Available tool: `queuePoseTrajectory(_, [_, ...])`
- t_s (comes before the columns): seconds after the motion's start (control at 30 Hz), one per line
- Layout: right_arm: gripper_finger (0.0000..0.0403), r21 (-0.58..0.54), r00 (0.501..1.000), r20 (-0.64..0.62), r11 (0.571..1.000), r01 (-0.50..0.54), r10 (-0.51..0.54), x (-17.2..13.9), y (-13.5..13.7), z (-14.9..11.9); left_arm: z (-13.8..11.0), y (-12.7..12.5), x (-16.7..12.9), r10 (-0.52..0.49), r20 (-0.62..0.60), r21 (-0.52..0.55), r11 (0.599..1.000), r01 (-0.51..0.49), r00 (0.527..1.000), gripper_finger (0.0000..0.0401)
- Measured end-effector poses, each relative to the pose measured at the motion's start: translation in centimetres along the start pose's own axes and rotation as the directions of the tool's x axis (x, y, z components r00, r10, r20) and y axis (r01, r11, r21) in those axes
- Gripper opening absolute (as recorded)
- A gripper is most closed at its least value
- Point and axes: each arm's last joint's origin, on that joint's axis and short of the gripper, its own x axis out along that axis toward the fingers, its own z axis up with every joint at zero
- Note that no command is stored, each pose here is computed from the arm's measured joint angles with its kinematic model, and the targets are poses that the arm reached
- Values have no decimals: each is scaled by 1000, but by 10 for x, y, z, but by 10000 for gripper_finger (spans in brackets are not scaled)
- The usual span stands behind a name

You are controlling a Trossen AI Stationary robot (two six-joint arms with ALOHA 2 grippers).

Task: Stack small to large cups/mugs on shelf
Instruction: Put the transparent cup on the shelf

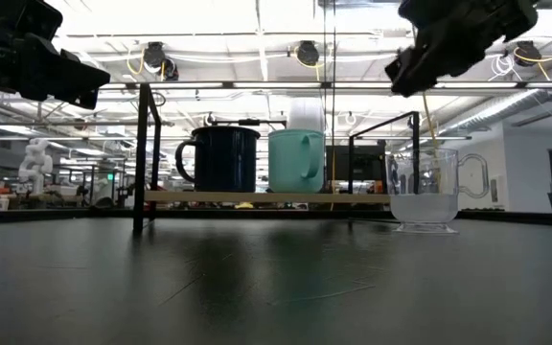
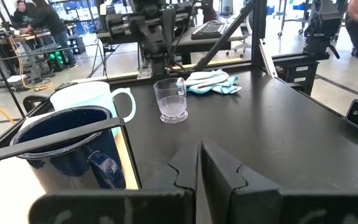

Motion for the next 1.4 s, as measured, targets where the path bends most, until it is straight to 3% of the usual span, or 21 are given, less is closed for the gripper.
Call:
queuePoseTrajectory(0.13, [128, 44, 988, -153, 999, 1, 5, 8, -5, 4, 0, 0, 0, 0, 0, -1, 1000, 0, 1000, 24])
queuePoseTrajectory(0.43, [128, 178, 935, -349, 984, 6, 57, 21, -12, 14, 0, 0, 0, 0, 0, -3, 1000, 0, 1000, 24])
queuePoseTrajectory(0.7, [128, 264, 908, -413, 963, 51, 65, 31, -21, 6, 0, 0, 0, 0, -5, -3, 1000, 0, 1000, 24])
queuePoseTrajectory(1.4, [128, 258, 856, -517, 958, 128, 25, 57, -31, -8, -1, 0, 0, -3, -15, -3, 1000, 3, 1000, 24])
